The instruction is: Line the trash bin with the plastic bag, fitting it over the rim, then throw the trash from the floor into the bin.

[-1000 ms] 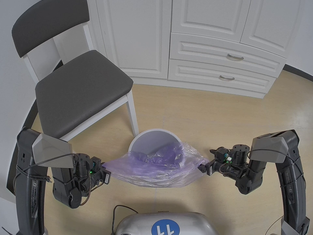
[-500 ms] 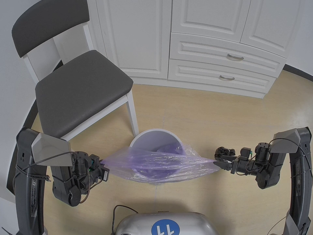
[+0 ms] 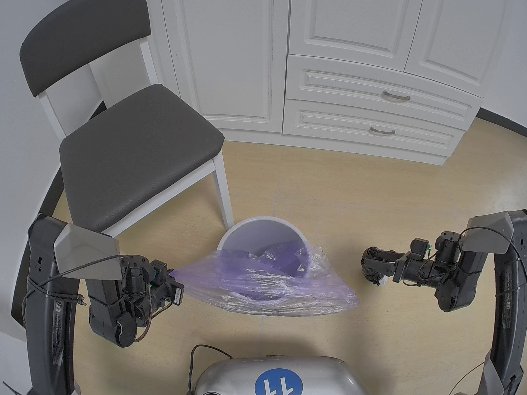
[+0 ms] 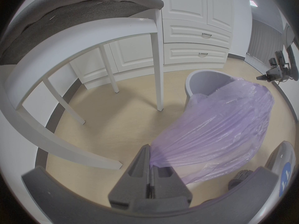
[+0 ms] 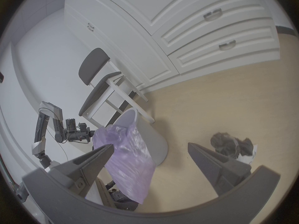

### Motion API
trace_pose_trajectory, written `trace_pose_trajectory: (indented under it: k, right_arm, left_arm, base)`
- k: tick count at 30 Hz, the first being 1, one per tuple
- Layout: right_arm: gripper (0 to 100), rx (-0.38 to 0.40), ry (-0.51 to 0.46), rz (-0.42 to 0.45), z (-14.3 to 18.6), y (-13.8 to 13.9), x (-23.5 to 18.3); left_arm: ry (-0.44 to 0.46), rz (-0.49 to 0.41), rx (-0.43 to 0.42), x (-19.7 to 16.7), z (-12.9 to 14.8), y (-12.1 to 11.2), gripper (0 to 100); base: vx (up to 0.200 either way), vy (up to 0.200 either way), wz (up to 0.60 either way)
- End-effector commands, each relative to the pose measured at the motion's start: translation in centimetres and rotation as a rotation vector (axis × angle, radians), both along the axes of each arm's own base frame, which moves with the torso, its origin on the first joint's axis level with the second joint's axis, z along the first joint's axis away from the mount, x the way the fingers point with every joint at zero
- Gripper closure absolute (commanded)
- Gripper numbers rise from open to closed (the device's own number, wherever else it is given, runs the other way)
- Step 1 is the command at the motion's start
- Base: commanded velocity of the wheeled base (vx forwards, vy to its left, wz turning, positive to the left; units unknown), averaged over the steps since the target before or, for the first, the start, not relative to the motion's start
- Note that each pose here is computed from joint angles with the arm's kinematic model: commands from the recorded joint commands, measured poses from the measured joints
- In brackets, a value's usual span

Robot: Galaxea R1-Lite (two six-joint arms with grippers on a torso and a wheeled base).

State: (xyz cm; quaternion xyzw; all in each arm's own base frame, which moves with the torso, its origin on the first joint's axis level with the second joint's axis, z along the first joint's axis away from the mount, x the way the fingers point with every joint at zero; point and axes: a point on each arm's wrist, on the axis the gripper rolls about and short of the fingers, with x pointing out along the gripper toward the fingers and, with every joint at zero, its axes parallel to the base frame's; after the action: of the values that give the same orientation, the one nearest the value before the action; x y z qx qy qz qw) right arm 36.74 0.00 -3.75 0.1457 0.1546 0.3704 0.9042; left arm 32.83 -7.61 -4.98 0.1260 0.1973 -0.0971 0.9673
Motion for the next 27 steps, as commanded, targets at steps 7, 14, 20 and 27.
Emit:
trace_pose_trajectory:
  k: [7, 14, 20, 27]
  right_arm:
    - [0, -0.134, -0.218, -0.121, 5.8, 5.2, -0.8]
    - [0, -0.336, -0.317, -0.183, 6.2, 12.3, -3.7]
    - [0, -0.433, -0.365, -0.264, 6.6, 17.9, -6.6]
    - [0, -0.63, -0.382, -0.162, 5.0, 19.2, -10.5]
  left_arm:
    - [-0.015, -0.009, -0.005, 0.1, 0.4, -0.4, 100]
    - [-0.025, -0.007, -0.021, -0.1, 1.0, -0.4, 100]
    - [-0.004, -0.014, -0.041, -0.5, 0.8, -0.6, 0]
    - [-0.017, -0.021, -0.044, -1.1, 2.1, -0.3, 0]
  base:
    - [0.0, 0.0, 0.0]
    - [0.0, 0.0, 0.0]
    - [0.0, 0.0, 0.0]
    - [0.0, 0.0, 0.0]
